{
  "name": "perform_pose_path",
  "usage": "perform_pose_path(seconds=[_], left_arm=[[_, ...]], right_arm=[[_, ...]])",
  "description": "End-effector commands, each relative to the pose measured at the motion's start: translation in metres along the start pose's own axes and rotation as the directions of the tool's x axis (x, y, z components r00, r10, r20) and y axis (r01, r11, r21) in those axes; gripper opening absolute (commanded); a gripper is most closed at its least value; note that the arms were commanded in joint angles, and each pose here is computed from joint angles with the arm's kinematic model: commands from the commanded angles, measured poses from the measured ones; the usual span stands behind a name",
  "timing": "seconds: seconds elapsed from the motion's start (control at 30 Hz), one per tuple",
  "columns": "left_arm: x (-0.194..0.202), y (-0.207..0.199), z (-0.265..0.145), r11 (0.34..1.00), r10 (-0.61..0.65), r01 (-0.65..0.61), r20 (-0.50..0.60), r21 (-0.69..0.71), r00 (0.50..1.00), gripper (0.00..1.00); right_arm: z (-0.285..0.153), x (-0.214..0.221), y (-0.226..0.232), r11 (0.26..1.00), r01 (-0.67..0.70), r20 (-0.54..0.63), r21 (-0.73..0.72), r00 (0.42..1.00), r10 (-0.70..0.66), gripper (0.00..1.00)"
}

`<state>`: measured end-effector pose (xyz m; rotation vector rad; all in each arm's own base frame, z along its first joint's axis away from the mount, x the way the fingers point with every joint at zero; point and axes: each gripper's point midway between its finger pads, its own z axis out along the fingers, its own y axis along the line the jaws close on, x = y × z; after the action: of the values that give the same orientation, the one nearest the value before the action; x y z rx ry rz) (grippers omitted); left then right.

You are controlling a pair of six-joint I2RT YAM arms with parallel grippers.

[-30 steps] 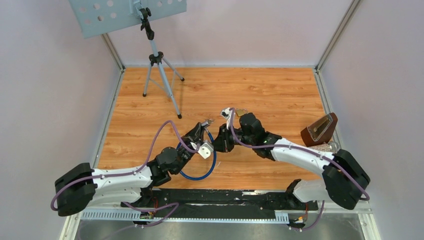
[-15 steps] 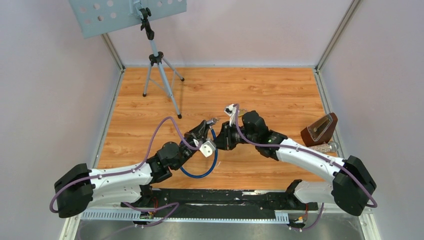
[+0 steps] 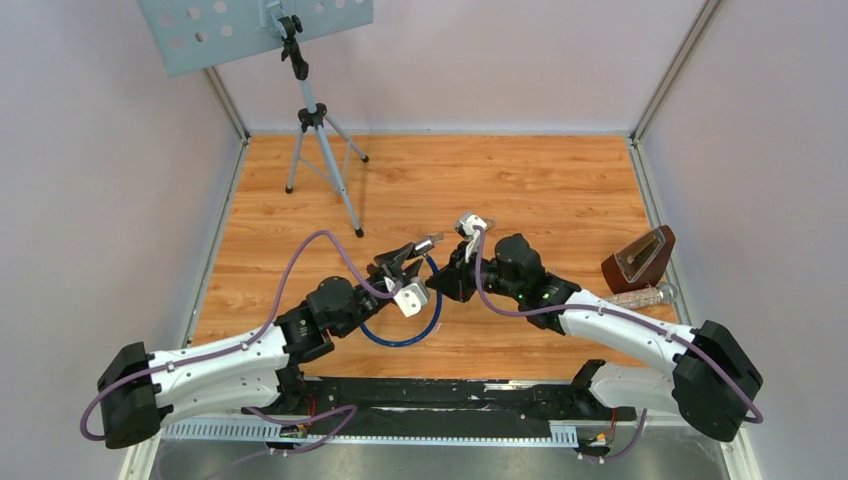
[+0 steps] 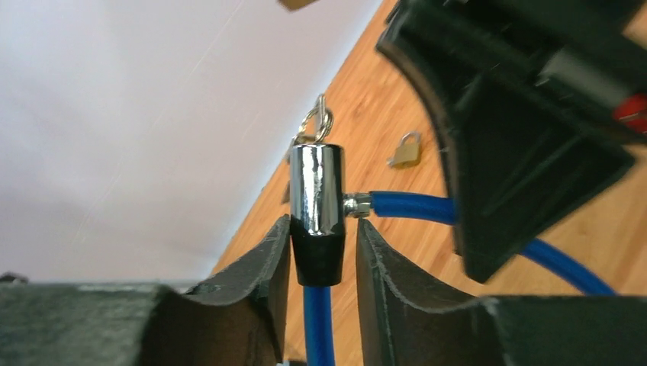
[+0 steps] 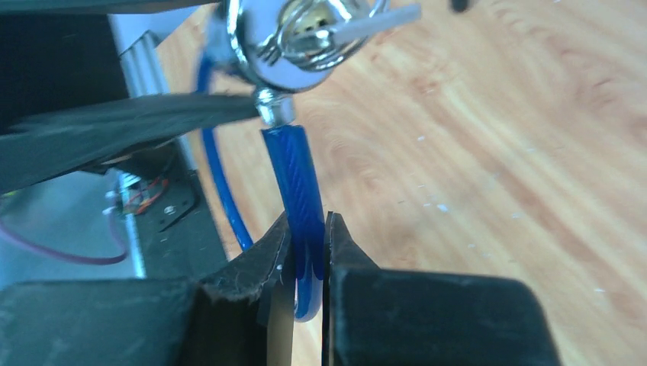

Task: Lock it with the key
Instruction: Lock the lock.

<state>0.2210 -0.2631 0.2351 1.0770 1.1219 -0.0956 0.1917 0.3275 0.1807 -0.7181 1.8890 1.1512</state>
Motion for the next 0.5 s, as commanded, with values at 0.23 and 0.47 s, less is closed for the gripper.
perform_pose_path(seconds=[0.23,0.47], left_arm=[[-0.057,-0.02,-0.012,0.961,-0.075,0.056,0.062,0.271,0.995,0.75],[-0.072,0.009,-0.006,0.974,-0.177,0.166,0.061,0.154,0.982,0.99]], right_arm=[[-0.027,-0.087,0.007,0.934,0.347,0.363,0.087,0.862,-0.354,0.0],[-0.028,-0.082,0.006,0.916,0.391,0.357,0.088,0.846,-0.396,0.0]])
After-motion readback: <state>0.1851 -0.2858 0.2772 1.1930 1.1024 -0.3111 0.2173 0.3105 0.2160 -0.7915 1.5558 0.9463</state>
